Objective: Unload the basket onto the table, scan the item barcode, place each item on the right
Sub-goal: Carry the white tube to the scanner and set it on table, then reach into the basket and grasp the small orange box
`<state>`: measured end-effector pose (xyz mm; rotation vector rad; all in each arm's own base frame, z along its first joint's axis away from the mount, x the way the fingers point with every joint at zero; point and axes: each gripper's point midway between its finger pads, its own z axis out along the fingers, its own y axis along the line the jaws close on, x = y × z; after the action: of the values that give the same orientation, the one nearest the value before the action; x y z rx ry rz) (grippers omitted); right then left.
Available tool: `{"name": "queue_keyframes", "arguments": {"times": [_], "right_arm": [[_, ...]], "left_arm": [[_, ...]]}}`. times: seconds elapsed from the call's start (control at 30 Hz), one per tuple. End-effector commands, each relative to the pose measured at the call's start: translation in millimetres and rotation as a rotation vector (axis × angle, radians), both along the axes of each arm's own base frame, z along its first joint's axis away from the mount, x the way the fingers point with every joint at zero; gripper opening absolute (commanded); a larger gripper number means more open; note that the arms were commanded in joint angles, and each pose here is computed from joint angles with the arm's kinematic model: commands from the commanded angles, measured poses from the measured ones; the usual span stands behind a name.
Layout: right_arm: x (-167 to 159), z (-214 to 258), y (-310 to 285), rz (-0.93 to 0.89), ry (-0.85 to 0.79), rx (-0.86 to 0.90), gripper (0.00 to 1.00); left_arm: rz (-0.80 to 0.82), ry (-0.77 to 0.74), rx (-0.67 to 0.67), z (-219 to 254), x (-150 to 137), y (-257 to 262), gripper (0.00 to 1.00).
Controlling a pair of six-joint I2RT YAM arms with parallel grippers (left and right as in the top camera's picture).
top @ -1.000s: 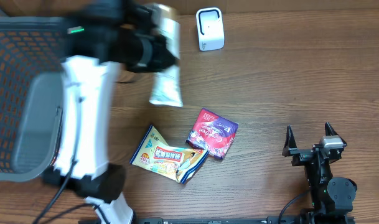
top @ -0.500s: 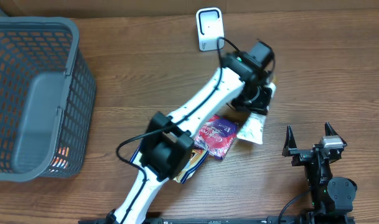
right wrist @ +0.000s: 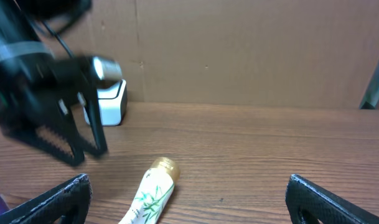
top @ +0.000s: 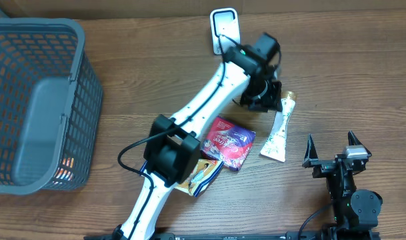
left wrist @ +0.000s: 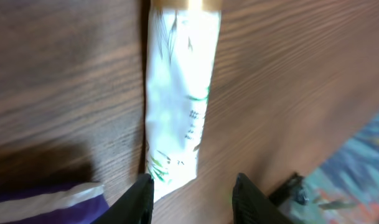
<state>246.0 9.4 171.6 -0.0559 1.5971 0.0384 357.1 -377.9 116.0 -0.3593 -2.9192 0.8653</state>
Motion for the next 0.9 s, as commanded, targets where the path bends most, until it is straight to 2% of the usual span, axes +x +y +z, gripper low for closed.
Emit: {"name": "queue_keyframes", "arguments": {"times": [0.0, 0.1, 0.17, 0.3, 0.33, 0.37, 0.4, 0.47, 0.53, 0.7, 0.8, 0.87], "right_arm": [[0, -1, -1, -0.005, -0.006, 0.004, 1.0], [0, -1, -1, -0.005, -0.006, 0.004, 1.0], [0, -1, -1, -0.005, -0.006, 0.004, 1.0], [0, -1, -1, -0.005, -0.006, 0.004, 1.0], [0, -1, -1, -0.005, -0.006, 0.004, 1.0], [0, -1, -1, -0.005, -0.006, 0.004, 1.0], [0, -1, -1, -0.005, -0.006, 0.004, 1.0], [0, -1, -1, -0.005, -0.006, 0.004, 1.0], [0, -1, -1, -0.005, -0.006, 0.004, 1.0], [0, -1, -1, -0.005, -0.006, 0.004, 1.0], [0, -1, -1, -0.005, -0.006, 0.004, 1.0], [0, -1, -1, -0.005, -0.006, 0.004, 1.0]], "left_arm": [[-0.058, -0.102, -0.222, 85, 23, 6, 0.34], [-0.058, -0.209, -0.268, 139, 32, 29, 0.39], [-0.026, -0.323, -0.297, 190, 35, 54, 0.47], [0.087, -0.505, -0.272, 249, 37, 113, 0.59], [0.145, -0.547, -0.242, 265, 37, 141, 0.7], [0.168, -0.576, -0.243, 276, 37, 154, 0.75], [0.205, -0.608, -0.244, 289, 37, 171, 0.79], [0.288, -0.682, -0.24, 315, 34, 210, 0.8], [0.42, -0.778, -0.212, 346, 27, 269, 0.86], [0.663, -0.908, -0.11, 379, 8, 367, 0.93], [0.851, -0.935, 0.04, 380, -5, 439, 0.93], [0.952, -0.902, 0.138, 369, -11, 477, 0.94]]}}
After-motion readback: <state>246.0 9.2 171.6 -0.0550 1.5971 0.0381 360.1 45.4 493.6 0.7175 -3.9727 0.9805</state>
